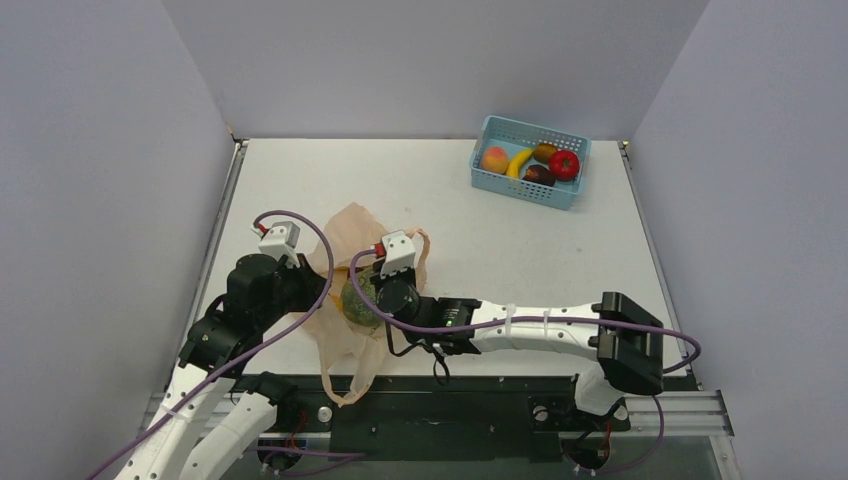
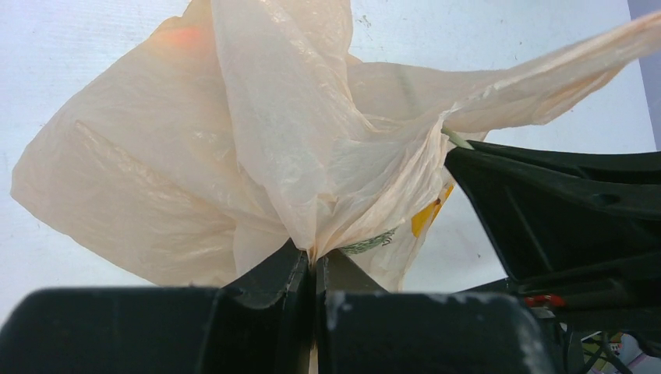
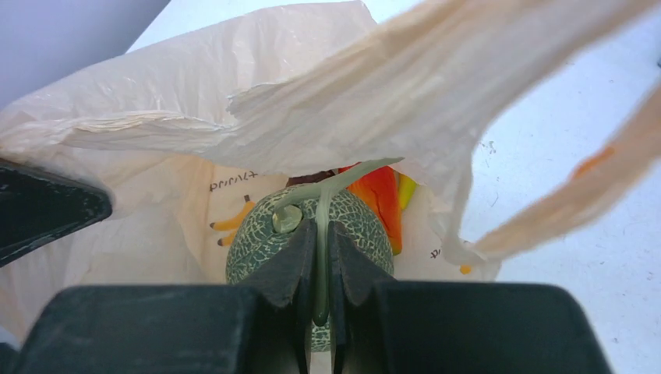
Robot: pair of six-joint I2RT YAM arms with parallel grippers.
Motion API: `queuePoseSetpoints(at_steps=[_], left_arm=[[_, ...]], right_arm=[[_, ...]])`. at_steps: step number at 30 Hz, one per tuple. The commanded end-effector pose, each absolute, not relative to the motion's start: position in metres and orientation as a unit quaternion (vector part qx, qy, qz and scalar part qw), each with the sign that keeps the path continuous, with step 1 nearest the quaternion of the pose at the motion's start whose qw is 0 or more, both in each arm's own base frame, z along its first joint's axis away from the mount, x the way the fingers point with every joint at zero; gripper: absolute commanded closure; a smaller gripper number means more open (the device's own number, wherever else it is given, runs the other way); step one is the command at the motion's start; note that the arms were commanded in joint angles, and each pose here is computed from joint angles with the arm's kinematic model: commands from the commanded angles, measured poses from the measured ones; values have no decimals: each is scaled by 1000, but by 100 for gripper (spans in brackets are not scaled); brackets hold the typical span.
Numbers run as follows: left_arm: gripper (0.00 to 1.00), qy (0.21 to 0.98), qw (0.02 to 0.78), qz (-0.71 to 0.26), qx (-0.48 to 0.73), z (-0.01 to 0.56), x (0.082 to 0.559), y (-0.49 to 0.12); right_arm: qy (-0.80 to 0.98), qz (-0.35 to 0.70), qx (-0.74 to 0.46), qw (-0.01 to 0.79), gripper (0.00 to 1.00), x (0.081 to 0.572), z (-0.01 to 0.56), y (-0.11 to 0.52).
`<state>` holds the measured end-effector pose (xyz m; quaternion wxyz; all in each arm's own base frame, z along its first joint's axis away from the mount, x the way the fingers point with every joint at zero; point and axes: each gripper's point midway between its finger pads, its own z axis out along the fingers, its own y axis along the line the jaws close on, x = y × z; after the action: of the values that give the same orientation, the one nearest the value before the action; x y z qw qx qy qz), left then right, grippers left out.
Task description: Take the fake fruits out of the plastic bag
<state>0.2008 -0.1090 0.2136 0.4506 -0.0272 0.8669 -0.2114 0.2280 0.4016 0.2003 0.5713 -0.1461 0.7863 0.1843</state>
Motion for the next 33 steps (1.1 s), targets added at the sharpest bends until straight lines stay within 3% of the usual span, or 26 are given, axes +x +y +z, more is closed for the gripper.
queuePoseSetpoints(at_steps=[1, 18, 33], left_arm=[[100, 858, 465, -214, -31, 222, 204, -109], [100, 872, 450, -186, -52, 211, 210, -102], [100, 869, 461, -160, -82, 213, 211, -89]], right_arm=[[774, 227, -137, 574, 100, 215, 226, 396], [763, 271, -141, 570, 100, 202, 268, 392], [738, 293, -112, 598, 100, 199, 346, 360]])
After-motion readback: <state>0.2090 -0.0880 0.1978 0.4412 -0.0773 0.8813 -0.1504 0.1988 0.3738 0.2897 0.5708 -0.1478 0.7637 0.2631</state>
